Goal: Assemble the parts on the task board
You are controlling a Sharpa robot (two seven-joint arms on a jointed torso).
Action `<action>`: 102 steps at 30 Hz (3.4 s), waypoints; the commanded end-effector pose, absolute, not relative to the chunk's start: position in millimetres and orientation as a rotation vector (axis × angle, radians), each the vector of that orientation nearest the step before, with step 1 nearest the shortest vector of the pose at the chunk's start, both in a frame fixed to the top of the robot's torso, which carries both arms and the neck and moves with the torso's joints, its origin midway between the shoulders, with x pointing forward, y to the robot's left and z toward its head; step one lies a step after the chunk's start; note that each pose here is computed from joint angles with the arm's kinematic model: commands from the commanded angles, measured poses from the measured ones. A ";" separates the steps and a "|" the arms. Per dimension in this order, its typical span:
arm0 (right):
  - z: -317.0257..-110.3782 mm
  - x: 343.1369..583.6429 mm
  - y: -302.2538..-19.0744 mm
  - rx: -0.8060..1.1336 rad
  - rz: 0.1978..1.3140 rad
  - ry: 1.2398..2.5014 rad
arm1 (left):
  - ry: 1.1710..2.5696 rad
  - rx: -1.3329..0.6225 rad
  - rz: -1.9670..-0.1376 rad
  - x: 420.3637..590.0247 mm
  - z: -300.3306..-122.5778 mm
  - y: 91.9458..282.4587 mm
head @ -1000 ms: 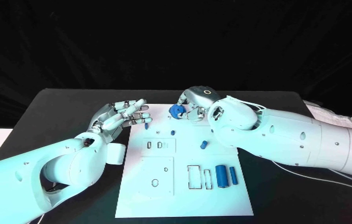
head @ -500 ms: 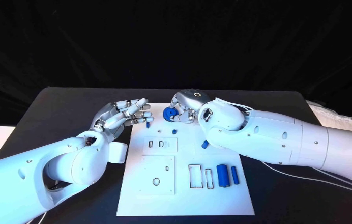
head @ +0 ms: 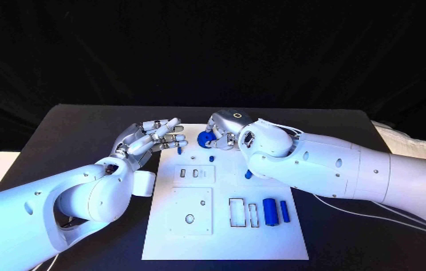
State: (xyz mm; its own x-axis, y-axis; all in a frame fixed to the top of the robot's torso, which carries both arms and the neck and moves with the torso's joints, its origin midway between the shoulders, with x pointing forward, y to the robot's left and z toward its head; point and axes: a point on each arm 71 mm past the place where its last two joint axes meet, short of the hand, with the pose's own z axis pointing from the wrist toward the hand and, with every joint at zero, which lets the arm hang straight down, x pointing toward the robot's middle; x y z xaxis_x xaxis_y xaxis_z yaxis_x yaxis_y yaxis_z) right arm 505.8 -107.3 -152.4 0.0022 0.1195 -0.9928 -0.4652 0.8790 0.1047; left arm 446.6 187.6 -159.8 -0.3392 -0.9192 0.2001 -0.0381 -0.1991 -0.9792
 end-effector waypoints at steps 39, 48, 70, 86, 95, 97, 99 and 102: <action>-142.2 481.6 -255.5 -0.127 0.675 1.477 | 1.365 -1.179 -1.635 447.9 -163.2 190.3; -160.7 489.0 -280.2 -0.109 0.618 1.523 | 1.369 -1.185 -1.631 448.9 -167.4 189.5; -182.7 493.6 -297.5 -0.092 0.576 1.584 | 1.372 -1.190 -1.626 450.5 -170.1 189.9; -189.0 502.7 -298.1 -0.052 0.569 1.615 | 1.375 -1.191 -1.627 450.8 -170.6 189.0; -191.5 504.0 -296.3 -0.046 0.570 1.634 | 1.375 -1.191 -1.626 451.0 -170.7 188.7; -191.7 504.1 -296.0 -0.046 0.570 1.637 | 1.375 -1.191 -1.626 451.0 -170.7 188.7; -191.9 504.1 -295.6 -0.046 0.570 1.639 | 1.375 -1.192 -1.625 451.0 -170.8 188.8; -192.2 504.2 -295.7 -0.046 0.568 1.641 | 1.375 -1.192 -1.624 451.0 -170.8 188.9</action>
State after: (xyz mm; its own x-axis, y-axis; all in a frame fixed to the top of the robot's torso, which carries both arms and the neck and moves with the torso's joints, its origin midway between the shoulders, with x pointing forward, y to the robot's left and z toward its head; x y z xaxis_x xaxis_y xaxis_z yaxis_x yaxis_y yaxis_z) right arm 504.3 -296.8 -190.0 -0.1431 0.3006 -0.9430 -0.3540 0.8742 0.3324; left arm 451.6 191.0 -171.7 -0.3251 -0.9242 0.2006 -0.0572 -0.1925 -0.9796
